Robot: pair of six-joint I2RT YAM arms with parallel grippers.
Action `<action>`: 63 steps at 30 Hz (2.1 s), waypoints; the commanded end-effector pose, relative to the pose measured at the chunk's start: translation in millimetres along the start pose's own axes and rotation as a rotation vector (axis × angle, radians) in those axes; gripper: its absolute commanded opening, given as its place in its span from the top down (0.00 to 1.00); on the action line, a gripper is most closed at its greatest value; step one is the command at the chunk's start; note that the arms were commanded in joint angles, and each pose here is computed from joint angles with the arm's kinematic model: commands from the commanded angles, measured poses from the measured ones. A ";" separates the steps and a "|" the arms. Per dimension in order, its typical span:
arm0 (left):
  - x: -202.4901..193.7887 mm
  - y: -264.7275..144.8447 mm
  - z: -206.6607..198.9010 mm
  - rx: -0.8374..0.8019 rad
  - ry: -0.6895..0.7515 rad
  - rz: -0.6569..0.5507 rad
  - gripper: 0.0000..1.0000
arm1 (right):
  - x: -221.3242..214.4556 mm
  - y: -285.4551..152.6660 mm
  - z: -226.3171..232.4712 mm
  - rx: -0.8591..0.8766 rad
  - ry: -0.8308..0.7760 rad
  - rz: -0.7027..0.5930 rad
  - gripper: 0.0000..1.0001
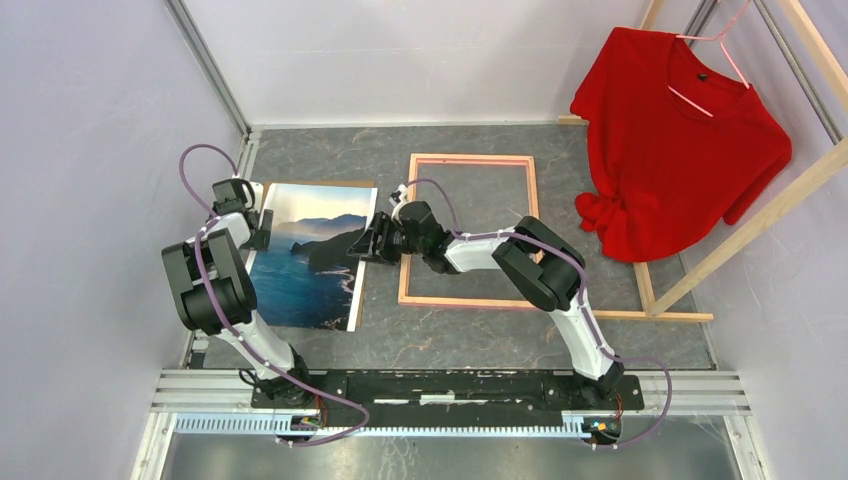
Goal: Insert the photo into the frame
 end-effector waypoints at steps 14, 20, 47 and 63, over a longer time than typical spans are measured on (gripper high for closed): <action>-48.4 7.5 -48.9 -0.225 0.067 0.185 0.08 | 10.4 2.7 11.9 -0.208 -0.190 0.042 0.36; -48.9 7.8 -49.6 -0.228 0.068 0.187 0.08 | 4.3 11.5 1.1 -0.244 -0.198 0.073 0.36; -56.7 6.7 -60.2 -0.263 0.078 0.202 0.09 | 21.1 20.9 38.5 -0.230 -0.334 0.022 0.37; -57.0 7.6 -59.9 -0.251 0.091 0.202 0.09 | 14.3 19.5 50.8 -0.053 -0.188 -0.007 0.37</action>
Point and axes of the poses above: each gripper's point midway between its finger pads, its own y axis out along the fingers, its own z axis along the line the jaws close on, x = y × z, the point moved 4 cm from there along -y, back along the fingers, and after that the axes turned 8 degrees about -y, right-handed, at the moved point
